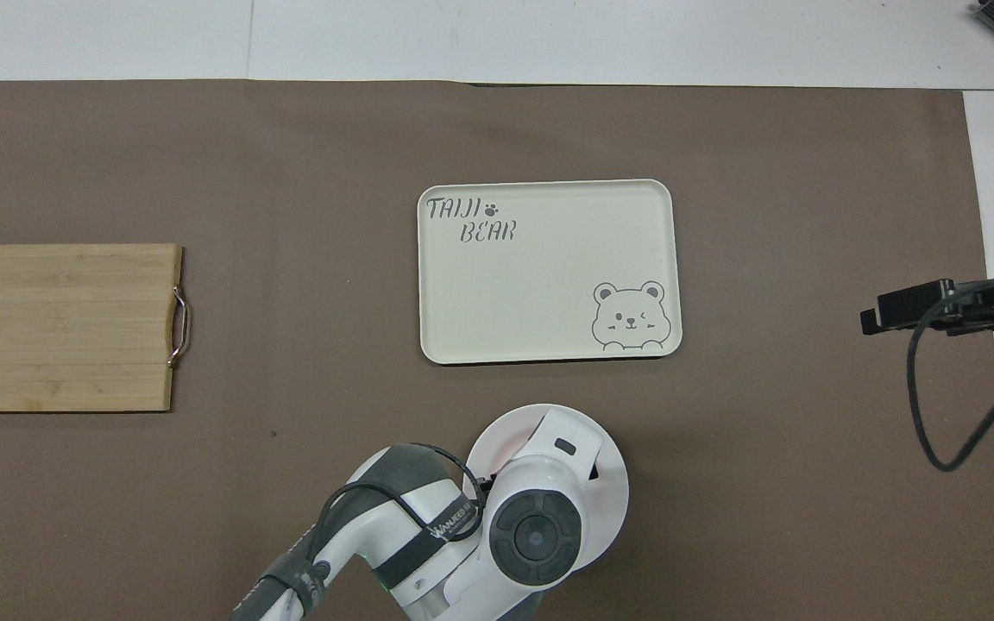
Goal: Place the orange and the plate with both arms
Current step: 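Release the orange onto the plate while the right gripper approaches, then withdraw the left gripper while the right gripper reaches the plate rim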
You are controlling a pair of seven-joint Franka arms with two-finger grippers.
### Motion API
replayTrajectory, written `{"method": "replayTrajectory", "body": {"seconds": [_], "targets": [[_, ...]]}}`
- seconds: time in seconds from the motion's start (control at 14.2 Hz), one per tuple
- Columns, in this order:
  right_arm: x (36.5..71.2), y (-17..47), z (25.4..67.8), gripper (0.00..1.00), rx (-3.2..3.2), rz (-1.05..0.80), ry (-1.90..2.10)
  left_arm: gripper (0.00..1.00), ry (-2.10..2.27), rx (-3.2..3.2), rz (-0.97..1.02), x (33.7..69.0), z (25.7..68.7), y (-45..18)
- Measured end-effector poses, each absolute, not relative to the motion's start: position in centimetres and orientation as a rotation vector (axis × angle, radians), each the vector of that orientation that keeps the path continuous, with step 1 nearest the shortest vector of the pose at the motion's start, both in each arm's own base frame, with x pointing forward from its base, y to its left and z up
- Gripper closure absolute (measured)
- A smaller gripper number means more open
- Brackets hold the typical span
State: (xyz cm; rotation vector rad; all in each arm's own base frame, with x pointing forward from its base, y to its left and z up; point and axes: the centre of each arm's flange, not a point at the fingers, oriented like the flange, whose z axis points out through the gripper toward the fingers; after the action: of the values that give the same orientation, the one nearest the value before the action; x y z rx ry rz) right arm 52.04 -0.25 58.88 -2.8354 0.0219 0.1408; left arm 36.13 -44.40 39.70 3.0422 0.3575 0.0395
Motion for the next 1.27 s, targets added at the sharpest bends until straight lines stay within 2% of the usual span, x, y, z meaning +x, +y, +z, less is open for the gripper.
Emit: {"method": "replayTrajectory", "body": {"seconds": [0.21, 0.42, 0.7, 0.92, 1.27], "targets": [[51.0, 0.2, 56.0, 0.0, -2.732, 0.187, 0.01, 0.0, 0.311, 3.062, 0.042, 40.7, 43.9, -40.0], [49.5, 0.9, 51.8, 0.0, -2.635, 0.228, -0.041, 0.0, 0.242, 3.075, 0.04, 46.2, 48.4, -34.1], [47.6, 1.9, 46.0, 0.0, -2.489, 0.264, -0.067, 0.0, 0.139, 3.041, 0.064, 51.9, 53.1, -26.1], [45.9, 2.3, 41.6, 0.0, -2.439, 0.256, -0.049, 0.0, 0.092, 3.039, 0.101, 54.9, 55.5, -19.4], [43.8, 4.7, 37.9, 0.0, -2.362, 0.227, 0.044, 0.0, 0.021, 3.054, 0.141, 57.5, 56.3, -9.9]]}}
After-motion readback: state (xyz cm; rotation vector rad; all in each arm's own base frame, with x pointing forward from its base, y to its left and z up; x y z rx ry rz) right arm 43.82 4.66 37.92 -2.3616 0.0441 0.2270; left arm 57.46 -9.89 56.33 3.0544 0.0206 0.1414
